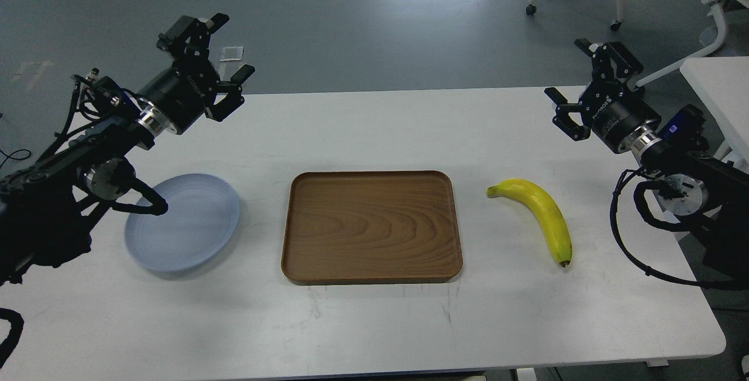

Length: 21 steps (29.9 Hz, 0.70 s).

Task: Place banana on plate with both arms
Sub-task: 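Move the left gripper out and down to the pale blue plate's rim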

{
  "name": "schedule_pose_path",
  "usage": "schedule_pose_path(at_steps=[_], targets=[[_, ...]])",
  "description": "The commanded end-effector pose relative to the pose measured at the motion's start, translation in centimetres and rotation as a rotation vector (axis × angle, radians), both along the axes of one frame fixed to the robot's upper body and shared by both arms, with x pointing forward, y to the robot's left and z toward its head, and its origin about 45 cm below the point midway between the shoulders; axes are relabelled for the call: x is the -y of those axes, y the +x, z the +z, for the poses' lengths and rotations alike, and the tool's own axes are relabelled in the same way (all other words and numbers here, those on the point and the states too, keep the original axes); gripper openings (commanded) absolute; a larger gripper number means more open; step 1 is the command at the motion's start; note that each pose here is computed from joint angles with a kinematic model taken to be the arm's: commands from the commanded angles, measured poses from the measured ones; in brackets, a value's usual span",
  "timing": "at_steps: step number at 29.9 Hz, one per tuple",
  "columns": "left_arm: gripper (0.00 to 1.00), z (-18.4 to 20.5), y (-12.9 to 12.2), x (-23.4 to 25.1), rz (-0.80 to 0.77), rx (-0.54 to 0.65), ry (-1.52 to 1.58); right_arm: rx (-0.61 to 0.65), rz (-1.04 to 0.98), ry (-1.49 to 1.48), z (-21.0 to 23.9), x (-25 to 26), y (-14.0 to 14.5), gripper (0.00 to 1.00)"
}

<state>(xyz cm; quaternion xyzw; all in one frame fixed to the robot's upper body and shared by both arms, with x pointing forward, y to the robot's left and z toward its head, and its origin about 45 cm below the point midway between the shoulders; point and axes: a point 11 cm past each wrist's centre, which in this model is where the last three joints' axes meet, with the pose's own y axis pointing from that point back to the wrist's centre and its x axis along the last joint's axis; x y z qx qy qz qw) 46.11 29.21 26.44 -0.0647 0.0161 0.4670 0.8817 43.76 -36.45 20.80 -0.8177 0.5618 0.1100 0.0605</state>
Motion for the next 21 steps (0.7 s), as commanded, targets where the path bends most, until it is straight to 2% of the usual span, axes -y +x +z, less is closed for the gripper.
schedule_pose_path(at_steps=[1,6,11,15,19,21], targets=[[1.0,3.8,-1.4,-0.6,-0.115,0.114,0.212,0.0,0.003,0.001,0.0,-0.1,0.0,0.99],[1.0,5.6,-4.3,-0.1,-0.297,0.241,0.58,-0.001,0.005,0.001,0.0,-0.2,0.0,0.99],[1.0,3.0,-7.0,-2.0,-0.451,0.32,1.069,-0.006,0.008,0.002,-0.3,-0.2,-0.2,0.99],[1.0,-0.1,-8.3,-4.8,-0.495,0.29,1.275,-0.008,0.009,0.001,-0.4,-0.2,-0.2,0.99],[1.0,-5.1,-10.6,-9.1,-0.527,0.164,1.416,-0.008,0.013,0.002,-0.3,-0.4,-0.3,0.99],[1.0,-5.9,-10.8,-10.2,-0.508,0.139,1.43,-0.007,0.015,0.003,-0.3,-0.4,-0.3,0.99]])
